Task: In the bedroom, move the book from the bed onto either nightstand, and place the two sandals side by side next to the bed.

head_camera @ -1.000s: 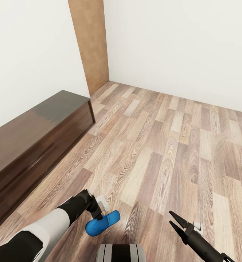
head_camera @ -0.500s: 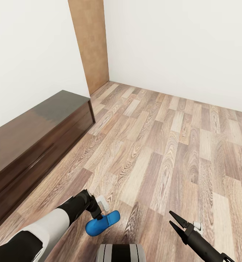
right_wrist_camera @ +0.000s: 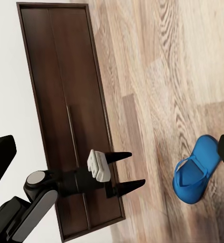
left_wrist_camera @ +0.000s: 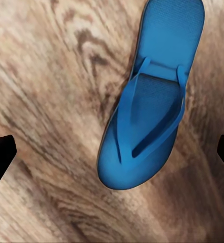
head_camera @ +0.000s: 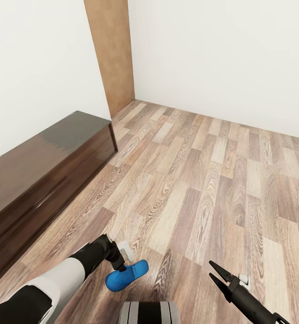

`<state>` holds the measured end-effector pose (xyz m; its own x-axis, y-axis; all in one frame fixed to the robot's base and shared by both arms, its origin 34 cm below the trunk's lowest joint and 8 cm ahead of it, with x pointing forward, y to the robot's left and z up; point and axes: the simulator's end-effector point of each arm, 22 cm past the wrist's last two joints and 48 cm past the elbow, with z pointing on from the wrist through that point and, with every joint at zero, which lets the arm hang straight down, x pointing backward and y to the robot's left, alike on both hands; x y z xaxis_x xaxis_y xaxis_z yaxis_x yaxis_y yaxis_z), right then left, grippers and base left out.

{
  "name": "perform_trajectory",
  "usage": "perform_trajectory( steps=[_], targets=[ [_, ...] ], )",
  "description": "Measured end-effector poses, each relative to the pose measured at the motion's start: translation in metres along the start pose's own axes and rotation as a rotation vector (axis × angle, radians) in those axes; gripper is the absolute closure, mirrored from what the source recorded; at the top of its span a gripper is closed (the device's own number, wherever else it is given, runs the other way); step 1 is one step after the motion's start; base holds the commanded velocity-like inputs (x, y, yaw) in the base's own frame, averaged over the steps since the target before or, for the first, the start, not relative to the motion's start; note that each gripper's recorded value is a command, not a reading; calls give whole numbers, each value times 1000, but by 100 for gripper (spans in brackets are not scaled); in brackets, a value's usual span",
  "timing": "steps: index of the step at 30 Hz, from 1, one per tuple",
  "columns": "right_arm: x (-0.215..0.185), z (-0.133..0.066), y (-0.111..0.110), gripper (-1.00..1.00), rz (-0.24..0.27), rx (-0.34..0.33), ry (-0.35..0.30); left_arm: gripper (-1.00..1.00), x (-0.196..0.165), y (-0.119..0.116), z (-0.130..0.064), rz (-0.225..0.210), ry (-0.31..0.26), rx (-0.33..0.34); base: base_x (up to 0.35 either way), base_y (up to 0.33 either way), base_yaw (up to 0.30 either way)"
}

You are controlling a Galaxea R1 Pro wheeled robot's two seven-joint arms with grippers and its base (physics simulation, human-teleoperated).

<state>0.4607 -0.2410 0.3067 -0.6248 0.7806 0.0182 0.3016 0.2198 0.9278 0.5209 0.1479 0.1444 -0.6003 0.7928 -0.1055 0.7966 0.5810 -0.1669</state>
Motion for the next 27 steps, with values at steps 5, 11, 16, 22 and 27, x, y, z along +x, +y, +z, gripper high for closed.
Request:
perform_trajectory(
  steps=[5,11,16,22,27],
  targets=[
    [2,0,-9,-100,12,16,5,-100,7,-3,10,-5,13,15,0,0,0],
    [5,0,-19,-100,26,36,10,-100,14,-8,21,-10,28,34,0,0,0],
    [8,0,-28,-100,38,52,15,-100,19,-12,30,-14,41,50,0,0,0],
    [11,0,-37,-100,50,68,19,-100,25,-16,39,-18,52,64,0,0,0],
    [11,0,-37,-100,50,68,18,-100,27,-14,39,-21,53,60,0,0,0]
  ],
)
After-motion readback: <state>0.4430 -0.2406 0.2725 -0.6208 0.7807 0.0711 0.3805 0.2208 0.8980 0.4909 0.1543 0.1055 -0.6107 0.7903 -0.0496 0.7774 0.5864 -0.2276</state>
